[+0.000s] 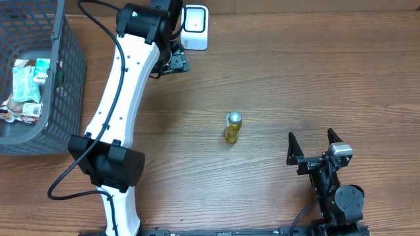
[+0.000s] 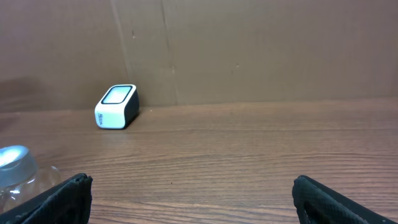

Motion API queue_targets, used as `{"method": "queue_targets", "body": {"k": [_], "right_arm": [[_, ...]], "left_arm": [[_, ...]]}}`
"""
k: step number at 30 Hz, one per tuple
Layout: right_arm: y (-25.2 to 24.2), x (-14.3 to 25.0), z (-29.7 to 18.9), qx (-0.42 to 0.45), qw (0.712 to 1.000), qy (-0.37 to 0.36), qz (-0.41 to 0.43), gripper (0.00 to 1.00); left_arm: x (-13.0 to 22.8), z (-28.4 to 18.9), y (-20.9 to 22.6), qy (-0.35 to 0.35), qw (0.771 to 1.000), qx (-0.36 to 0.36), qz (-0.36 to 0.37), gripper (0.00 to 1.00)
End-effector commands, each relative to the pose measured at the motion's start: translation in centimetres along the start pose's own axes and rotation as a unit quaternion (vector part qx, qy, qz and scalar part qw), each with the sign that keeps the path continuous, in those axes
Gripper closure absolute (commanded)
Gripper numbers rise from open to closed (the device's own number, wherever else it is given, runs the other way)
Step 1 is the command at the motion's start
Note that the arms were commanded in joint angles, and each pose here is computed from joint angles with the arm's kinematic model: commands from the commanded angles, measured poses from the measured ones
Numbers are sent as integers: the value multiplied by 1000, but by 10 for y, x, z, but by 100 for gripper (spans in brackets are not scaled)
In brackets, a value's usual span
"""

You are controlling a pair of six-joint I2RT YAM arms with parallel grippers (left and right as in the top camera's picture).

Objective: Scan the item barcode
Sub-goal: 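Open the left gripper and raise it away from the bottle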

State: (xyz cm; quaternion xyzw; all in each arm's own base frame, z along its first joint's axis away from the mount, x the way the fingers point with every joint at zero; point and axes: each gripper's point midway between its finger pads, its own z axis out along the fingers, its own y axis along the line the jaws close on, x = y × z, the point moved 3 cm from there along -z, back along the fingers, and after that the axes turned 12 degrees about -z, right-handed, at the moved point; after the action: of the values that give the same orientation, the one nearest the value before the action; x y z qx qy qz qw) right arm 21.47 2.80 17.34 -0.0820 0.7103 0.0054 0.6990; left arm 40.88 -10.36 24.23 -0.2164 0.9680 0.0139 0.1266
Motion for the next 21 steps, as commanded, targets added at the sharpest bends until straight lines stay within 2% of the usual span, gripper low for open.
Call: {"method": "queue_targets", "body": {"k": [1, 2, 4, 5, 14, 18, 21], "right_arm": [[-1, 2, 0, 2, 1000, -1, -2, 0], [-1, 2, 0, 2, 1000, -1, -2, 0], [-1, 2, 0, 2, 1000, -1, -2, 0], [-1, 2, 0, 2, 1000, -1, -2, 0], [-1, 2, 0, 2, 1000, -1, -2, 0], [-1, 2, 0, 2, 1000, -1, -2, 0], [-1, 2, 0, 2, 1000, -1, -2, 0]], "left_arm": [[-2, -15, 5, -14, 1000, 7, 1, 64], [-1, -15, 6, -12, 1000, 5, 2, 76], [1, -14, 7, -7, 1000, 1, 4, 92], [2, -14, 8, -5, 1000, -1, 4, 96], [-4, -10, 17, -27, 999, -34, 5, 96], [-32, -29, 28, -112, 991, -74, 20, 95], [-54, -59, 42, -192, 975, -111, 9, 85]]}}
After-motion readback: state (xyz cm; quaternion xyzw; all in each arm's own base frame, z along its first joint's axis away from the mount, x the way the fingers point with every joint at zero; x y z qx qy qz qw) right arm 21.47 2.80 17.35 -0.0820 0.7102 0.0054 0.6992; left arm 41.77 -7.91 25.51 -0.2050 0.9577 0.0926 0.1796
